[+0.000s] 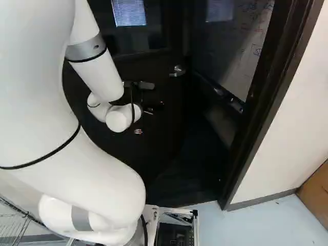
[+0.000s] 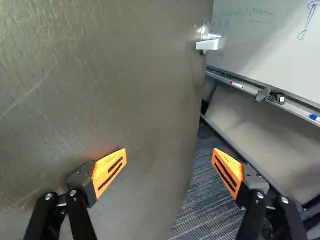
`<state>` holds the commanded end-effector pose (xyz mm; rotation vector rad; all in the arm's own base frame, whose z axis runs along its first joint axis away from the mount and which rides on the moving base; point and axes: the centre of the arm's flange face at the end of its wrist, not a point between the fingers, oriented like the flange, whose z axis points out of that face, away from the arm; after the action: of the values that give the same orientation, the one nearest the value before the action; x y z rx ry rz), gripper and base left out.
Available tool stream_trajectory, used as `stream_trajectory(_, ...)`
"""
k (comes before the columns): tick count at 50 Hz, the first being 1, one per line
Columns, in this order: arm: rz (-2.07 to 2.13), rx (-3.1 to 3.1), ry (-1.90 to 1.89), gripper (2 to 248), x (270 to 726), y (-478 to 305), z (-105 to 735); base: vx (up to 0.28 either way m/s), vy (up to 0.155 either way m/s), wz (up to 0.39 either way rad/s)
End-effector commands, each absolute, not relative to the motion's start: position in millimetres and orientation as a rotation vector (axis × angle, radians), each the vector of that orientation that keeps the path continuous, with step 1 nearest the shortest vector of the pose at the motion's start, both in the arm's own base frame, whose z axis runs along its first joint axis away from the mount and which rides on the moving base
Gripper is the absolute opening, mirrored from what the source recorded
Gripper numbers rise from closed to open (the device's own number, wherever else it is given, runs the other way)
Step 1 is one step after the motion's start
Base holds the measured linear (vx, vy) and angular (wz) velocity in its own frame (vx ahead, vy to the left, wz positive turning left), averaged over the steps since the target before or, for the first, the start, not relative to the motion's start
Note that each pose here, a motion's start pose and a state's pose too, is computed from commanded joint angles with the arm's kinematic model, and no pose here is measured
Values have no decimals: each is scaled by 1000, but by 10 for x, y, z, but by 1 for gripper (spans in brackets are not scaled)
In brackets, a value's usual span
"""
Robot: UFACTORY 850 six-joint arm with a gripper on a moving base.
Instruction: Open the door and move inside
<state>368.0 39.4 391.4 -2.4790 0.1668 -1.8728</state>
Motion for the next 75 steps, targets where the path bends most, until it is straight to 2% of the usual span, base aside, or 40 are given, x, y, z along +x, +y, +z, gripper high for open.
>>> stream_trajectory(75,-1796,-2376,-171,247,3956,1224,3923,0,0,0)
